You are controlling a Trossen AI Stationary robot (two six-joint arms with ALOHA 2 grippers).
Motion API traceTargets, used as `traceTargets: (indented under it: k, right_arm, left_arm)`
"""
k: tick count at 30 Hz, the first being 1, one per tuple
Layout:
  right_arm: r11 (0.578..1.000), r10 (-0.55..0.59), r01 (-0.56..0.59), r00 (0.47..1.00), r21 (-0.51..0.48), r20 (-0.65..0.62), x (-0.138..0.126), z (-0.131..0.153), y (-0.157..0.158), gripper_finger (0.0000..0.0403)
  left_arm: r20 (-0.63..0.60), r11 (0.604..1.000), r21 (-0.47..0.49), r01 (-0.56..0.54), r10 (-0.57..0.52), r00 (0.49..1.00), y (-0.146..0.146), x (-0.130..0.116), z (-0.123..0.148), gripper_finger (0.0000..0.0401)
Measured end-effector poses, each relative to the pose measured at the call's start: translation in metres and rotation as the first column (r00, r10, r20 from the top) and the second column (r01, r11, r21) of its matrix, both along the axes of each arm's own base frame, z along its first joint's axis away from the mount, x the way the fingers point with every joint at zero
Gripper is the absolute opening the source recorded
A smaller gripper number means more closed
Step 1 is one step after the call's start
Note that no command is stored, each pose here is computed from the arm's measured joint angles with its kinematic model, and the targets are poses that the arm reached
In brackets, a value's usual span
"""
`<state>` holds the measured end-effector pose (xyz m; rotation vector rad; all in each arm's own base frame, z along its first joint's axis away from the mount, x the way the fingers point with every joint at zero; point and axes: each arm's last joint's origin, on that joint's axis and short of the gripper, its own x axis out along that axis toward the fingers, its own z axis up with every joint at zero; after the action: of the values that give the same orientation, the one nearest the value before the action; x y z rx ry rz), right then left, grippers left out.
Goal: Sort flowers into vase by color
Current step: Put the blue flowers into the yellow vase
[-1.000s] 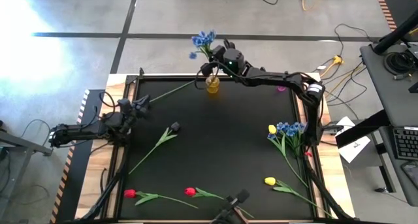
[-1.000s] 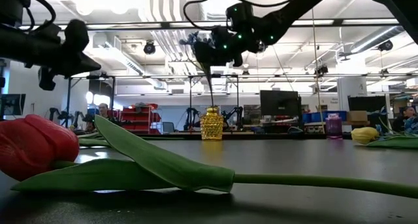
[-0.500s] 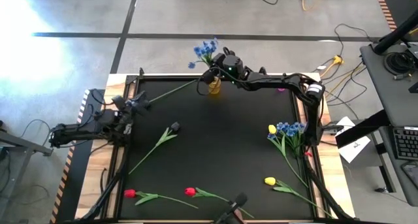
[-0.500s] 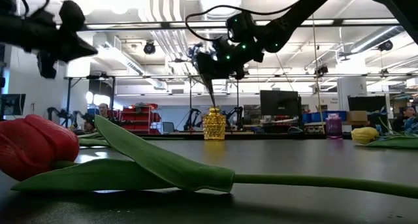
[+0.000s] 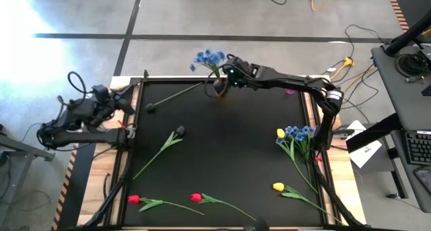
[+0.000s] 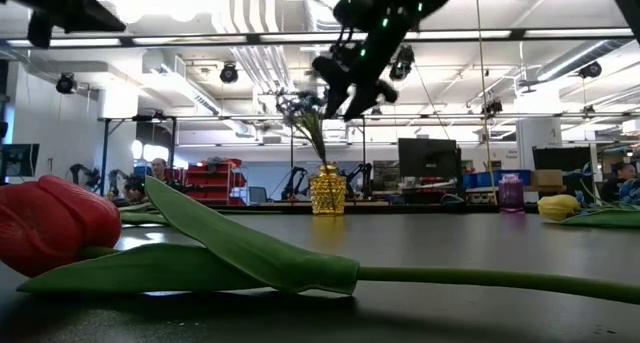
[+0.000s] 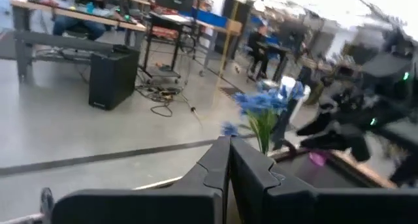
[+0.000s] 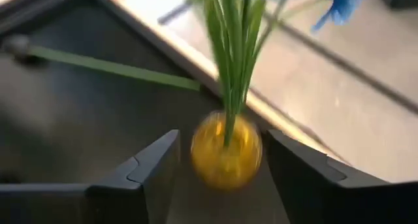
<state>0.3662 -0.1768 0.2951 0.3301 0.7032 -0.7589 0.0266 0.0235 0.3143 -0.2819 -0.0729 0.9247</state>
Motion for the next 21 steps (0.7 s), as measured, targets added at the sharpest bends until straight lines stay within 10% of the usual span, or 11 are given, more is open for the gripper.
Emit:
traceTargets:
  k: [13,21]
  right_arm:
    - [0.904,-0.135,0.327,0.83,0.276,-0.542,-0.08,-0.002,0.113,0.0244]
    - [0.779,-0.124,0.513,0.691,0.361,-0.712,-0.124,-0.036,0.157,0.0227]
  left_arm:
    - [-0.21,0.994,0.088,0.066,-0.047,0.977,0.0,0.02,0.011,0.0]
    - [-0.187,0.935,0.002,0.356,-0.349,0.918,-0.005,0.067,-0.006,0.0]
